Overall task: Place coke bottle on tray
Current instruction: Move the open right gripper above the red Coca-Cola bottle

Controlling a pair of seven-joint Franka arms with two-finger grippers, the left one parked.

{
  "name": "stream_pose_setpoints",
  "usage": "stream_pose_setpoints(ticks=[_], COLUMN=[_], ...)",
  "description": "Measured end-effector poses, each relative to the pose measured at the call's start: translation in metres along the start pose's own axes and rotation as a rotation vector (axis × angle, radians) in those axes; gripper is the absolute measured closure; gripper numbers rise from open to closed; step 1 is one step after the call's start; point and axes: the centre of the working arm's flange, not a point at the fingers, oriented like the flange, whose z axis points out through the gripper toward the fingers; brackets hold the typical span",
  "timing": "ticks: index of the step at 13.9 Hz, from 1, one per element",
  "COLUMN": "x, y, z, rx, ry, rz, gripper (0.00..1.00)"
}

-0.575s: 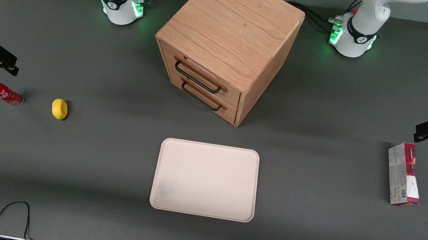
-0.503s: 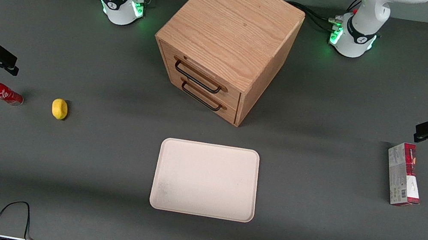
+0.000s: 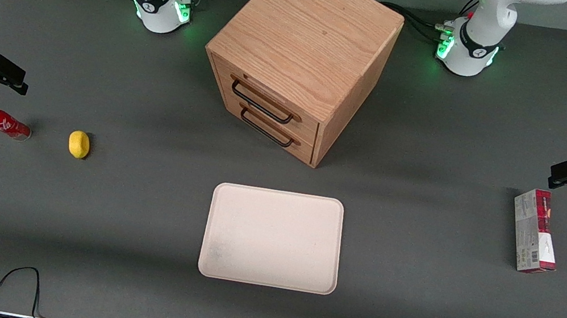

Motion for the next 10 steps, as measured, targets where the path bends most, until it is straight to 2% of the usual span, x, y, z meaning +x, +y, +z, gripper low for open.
stream_pose_setpoints(ticks=[3,7,10], x=[-0.002,-0.022,-0.046], y=[0.011,0.122,0.195], z=[-0.002,0.002,0.008], rx=[-0.002,-0.013,-0.033], ry=[0.005,0.019,0.043], rz=[0.02,0.039,-0.016], gripper=[0.0,0.0,0.0])
